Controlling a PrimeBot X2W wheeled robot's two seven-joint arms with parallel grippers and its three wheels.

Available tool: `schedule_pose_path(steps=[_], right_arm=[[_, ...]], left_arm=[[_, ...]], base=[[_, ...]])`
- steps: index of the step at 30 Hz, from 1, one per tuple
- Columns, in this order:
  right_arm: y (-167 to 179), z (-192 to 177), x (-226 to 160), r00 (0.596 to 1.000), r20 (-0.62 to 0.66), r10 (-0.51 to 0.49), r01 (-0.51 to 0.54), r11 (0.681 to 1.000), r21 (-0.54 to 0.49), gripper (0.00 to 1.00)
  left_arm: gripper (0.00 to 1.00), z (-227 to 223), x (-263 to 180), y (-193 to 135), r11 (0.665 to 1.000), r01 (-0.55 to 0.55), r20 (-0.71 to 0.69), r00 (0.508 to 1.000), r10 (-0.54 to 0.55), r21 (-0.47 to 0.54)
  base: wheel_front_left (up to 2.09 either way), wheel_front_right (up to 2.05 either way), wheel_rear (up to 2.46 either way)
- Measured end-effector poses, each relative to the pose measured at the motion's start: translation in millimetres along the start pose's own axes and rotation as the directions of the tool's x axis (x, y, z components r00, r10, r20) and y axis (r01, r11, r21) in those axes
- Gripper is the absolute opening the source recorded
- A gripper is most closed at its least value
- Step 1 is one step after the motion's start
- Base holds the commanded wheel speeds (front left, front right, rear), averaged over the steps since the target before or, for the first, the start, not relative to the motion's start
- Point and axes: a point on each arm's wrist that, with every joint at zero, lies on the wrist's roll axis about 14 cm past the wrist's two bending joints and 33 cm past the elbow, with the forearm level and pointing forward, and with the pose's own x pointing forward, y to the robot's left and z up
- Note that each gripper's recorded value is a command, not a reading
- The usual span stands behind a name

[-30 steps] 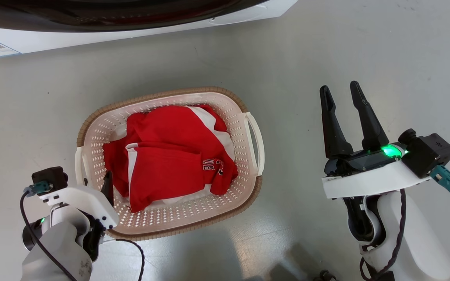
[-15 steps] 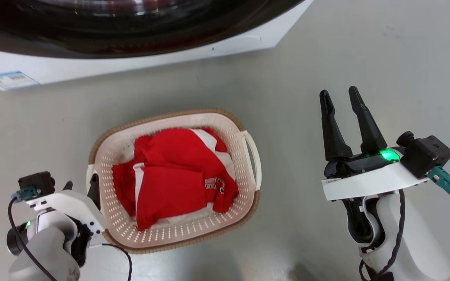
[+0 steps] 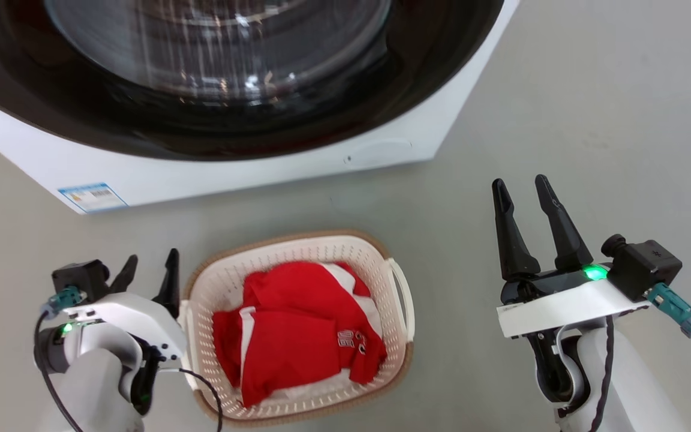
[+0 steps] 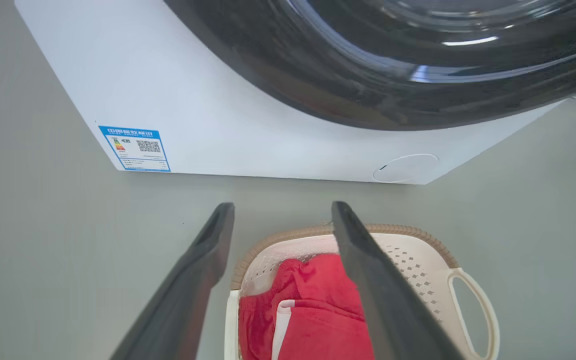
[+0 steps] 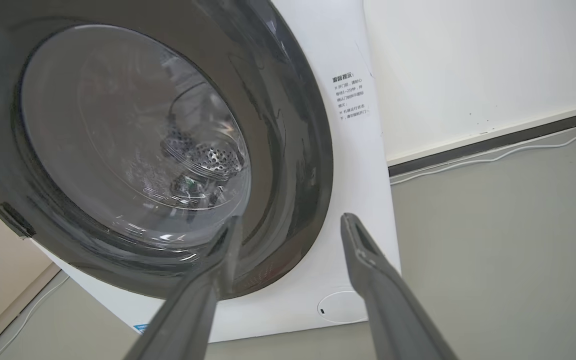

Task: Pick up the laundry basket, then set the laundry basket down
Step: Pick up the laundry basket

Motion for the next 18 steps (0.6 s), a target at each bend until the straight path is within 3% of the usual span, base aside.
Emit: schedule_pose_path(steps=[9, 18], right_arm=[[14.4, 14.1, -16.0, 0.999, 0.032, 0.034, -0.033, 0.999, -0.01, 1.0], [27.3, 30.0, -27.6, 0.995, 0.074, 0.068, -0.067, 0.998, -0.022, 1.0]], left_arm=[[1.0, 56.0, -41.7, -11.4, 0.999, 0.012, 0.203, 0.979, -0.019, 0.034], [1.0, 99.4, -88.9, -22.6, 1.0, 0.017, 0.389, 0.921, -0.025, 0.024]], base=[[0.0, 0.0, 0.0], [0.0, 0.0, 0.0]])
